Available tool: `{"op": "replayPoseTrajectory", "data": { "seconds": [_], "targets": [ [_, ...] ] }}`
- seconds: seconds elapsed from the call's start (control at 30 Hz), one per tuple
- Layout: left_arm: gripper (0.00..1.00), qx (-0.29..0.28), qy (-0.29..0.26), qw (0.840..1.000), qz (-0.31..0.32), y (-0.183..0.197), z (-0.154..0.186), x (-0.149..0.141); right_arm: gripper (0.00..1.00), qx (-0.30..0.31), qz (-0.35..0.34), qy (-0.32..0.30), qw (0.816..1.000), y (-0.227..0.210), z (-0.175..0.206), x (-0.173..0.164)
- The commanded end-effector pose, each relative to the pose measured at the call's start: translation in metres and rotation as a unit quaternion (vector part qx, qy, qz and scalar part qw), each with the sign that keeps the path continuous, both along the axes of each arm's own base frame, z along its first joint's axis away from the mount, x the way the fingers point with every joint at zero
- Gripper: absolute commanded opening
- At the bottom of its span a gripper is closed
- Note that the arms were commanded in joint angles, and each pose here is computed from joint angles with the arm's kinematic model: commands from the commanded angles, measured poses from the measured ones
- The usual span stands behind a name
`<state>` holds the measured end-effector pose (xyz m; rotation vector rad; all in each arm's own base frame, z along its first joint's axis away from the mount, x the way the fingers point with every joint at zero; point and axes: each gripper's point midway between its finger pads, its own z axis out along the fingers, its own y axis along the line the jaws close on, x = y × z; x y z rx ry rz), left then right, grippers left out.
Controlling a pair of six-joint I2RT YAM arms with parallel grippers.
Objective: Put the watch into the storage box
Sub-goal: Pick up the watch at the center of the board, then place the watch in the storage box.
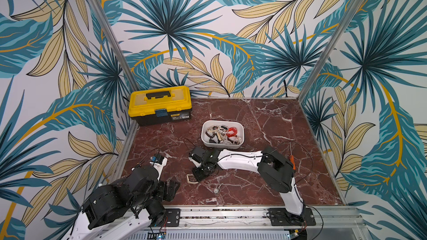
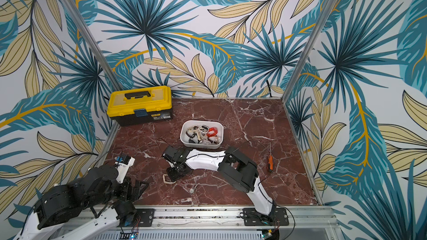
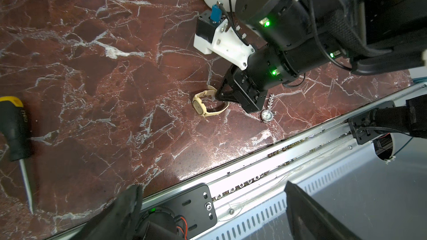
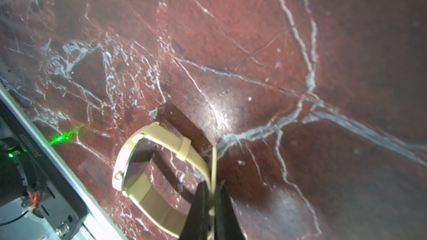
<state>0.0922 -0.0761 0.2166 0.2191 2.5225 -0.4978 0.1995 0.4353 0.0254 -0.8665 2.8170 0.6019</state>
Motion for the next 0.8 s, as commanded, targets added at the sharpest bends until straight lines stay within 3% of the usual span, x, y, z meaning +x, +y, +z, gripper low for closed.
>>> {"op": "replayPoseTrajectory", "data": {
  "seconds": [0.0, 0.43, 0.77],
  "targets": [
    [1.0, -0.034, -0.035, 0.999, -0.004, -0.009, 0.029, 0.008, 0.0, 0.023, -0.016, -0.002, 1.0, -0.006, 0.031, 0.01],
    [1.0, -0.048, -0.067, 0.996, -0.028, -0.031, 0.051, 0.026, 0.0, 0.111, -0.057, -0.028, 0.992, -0.028, 0.12, 0.068],
    [1.0, -0.034, -0.063, 0.997, -0.041, -0.046, 0.041, 0.038, 0.0, 0.088, -0.156, -0.045, 0.983, -0.1, 0.13, 0.144]
  ]
}}
